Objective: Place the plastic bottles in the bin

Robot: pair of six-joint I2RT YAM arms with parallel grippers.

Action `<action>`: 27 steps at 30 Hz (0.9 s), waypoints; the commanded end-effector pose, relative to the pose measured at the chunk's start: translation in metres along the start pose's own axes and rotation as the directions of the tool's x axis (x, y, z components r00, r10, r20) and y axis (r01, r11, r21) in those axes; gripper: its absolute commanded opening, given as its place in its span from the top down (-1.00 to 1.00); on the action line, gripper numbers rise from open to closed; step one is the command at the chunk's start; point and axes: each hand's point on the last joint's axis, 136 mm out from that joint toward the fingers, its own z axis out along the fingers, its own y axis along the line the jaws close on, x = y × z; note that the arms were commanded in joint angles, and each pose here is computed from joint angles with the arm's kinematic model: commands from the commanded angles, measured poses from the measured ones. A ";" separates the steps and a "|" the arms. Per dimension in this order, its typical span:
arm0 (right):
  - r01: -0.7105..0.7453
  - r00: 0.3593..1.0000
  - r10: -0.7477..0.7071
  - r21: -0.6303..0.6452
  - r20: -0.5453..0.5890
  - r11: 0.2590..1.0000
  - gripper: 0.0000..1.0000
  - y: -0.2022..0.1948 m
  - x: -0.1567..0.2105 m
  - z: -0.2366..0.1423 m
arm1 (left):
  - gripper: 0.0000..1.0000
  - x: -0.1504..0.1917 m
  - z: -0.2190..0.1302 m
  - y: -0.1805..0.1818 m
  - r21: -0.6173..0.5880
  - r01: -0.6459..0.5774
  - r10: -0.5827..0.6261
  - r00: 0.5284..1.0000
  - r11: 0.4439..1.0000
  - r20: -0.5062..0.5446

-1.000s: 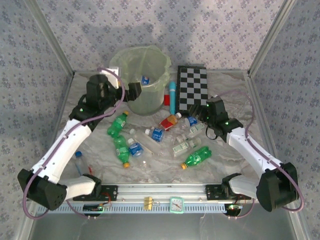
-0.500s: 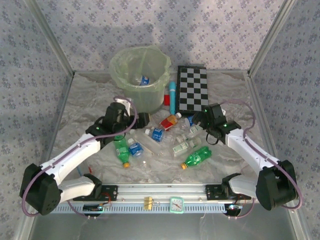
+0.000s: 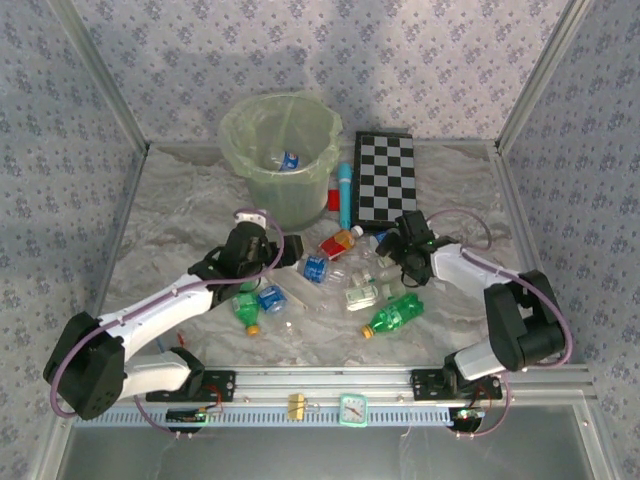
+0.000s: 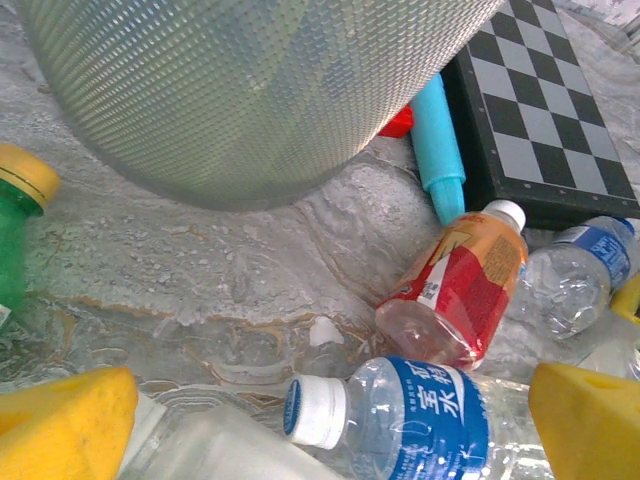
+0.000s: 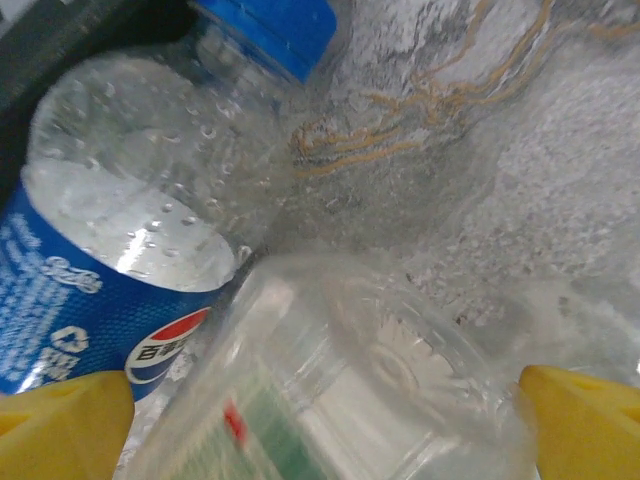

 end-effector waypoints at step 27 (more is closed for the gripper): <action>-0.092 0.994 0.100 -0.144 0.046 0.985 -0.06 0.028 -0.030 -0.005 | -1.00 -0.017 -0.014 0.007 -0.031 0.036 -0.033 0.995 0.999 0.097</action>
